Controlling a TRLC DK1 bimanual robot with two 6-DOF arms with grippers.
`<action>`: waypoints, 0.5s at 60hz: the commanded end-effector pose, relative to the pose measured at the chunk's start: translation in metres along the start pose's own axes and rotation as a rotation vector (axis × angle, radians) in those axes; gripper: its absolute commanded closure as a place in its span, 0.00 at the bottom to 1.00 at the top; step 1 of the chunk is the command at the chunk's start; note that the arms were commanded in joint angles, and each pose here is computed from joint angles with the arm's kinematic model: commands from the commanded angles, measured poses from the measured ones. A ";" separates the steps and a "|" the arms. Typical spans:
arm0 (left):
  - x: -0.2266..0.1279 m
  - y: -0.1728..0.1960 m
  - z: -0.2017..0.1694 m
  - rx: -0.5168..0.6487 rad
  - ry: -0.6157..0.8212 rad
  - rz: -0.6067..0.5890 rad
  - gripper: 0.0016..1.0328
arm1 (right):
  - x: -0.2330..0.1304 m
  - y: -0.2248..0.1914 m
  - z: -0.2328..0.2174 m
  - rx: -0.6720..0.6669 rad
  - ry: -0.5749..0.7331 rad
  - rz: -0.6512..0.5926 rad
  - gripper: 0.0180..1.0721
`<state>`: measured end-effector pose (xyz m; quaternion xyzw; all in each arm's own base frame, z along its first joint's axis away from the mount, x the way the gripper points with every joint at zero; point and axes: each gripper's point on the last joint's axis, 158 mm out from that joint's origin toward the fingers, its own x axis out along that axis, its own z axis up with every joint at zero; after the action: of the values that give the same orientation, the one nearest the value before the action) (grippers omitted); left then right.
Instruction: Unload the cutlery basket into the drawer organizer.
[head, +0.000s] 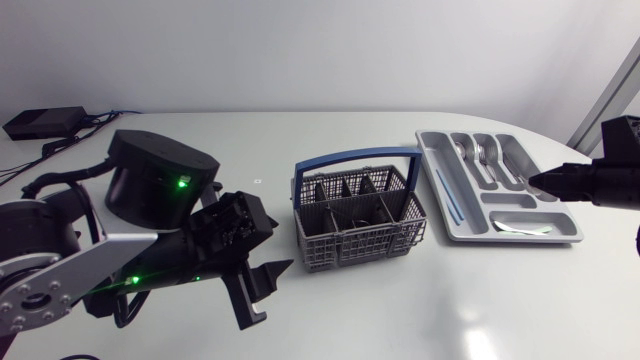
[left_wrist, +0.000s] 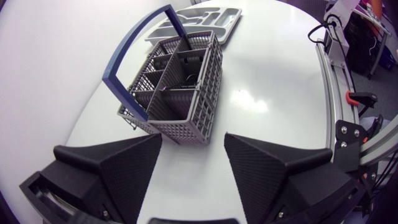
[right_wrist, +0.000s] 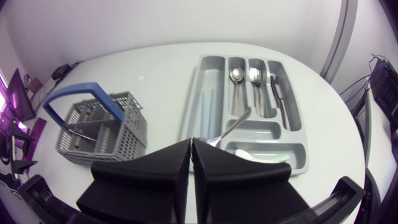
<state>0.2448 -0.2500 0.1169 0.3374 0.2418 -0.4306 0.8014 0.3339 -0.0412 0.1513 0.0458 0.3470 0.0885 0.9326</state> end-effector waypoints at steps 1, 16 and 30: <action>0.003 0.005 0.014 0.035 -0.013 0.010 0.31 | 0.017 -0.019 -0.032 -0.055 0.077 -0.048 0.94; 0.013 0.005 0.027 0.056 0.000 -0.007 0.31 | 0.044 -0.080 -0.055 -0.037 0.173 -0.213 0.94; 0.016 0.002 0.034 0.066 0.011 -0.023 0.31 | 0.056 -0.103 -0.067 0.010 0.230 -0.286 0.94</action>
<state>0.2561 -0.2764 0.1242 0.3541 0.2411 -0.4431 0.7875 0.3374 -0.1186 0.0486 -0.0130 0.4577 -0.0256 0.8886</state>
